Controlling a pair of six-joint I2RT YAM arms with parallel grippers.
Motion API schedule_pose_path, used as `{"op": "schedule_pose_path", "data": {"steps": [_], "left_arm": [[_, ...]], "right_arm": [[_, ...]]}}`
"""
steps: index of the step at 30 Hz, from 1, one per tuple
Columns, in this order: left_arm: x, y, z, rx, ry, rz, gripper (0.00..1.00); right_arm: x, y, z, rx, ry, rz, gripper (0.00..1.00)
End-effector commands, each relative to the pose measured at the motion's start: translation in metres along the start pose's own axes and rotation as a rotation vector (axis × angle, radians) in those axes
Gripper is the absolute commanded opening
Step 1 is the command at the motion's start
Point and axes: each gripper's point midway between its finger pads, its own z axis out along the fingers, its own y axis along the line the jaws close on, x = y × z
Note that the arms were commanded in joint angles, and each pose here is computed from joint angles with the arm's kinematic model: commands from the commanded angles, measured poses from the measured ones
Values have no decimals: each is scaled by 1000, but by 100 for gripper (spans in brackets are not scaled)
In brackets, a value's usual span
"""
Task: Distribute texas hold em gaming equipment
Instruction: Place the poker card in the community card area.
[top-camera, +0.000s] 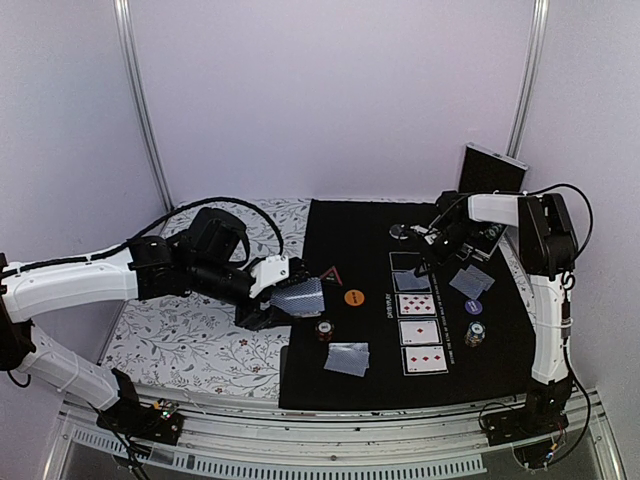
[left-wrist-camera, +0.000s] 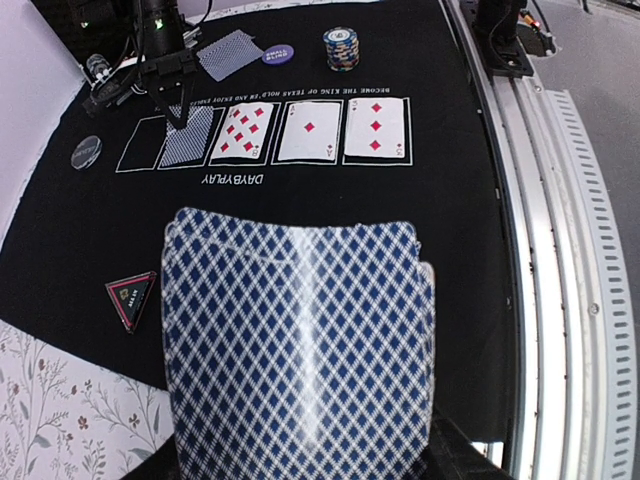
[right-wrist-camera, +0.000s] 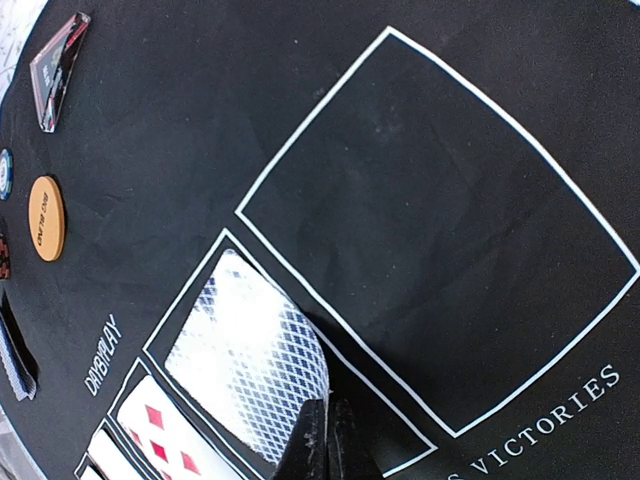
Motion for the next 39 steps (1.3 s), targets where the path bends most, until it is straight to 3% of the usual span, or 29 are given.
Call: {"op": "schedule_pose_path", "data": {"steps": [1,11,18,25,27,28,32,35,39], "left_arm": [[-1,1,3,3,-15,11,56],[-2,1,2,5,-19,10,56],[-3,1,1,3,-21,10,56],[-4,1,1,5,-24,10,56],[-4,1,1,6,-23,9,56],[-4,1,1,5,-22,8,56],[-5,3,0,-7,-22,9,56],[-6,6,-1,-20,-19,6,56],[-11,6,-4,-25,-33,3,56]], "right_arm": [[9,-3,-1,21,12,25,4],[11,-6,0,49,-2,58,24],[5,-25,-17,189,-12,65,33],[-14,-29,-50,298,-57,54,67],[-26,-25,-70,375,-85,58,87],[-35,-17,-83,403,-120,70,99],[-82,61,-133,372,-361,22,99],[-107,153,-154,129,-565,-58,99],[-104,275,-154,-187,-678,-211,99]]}}
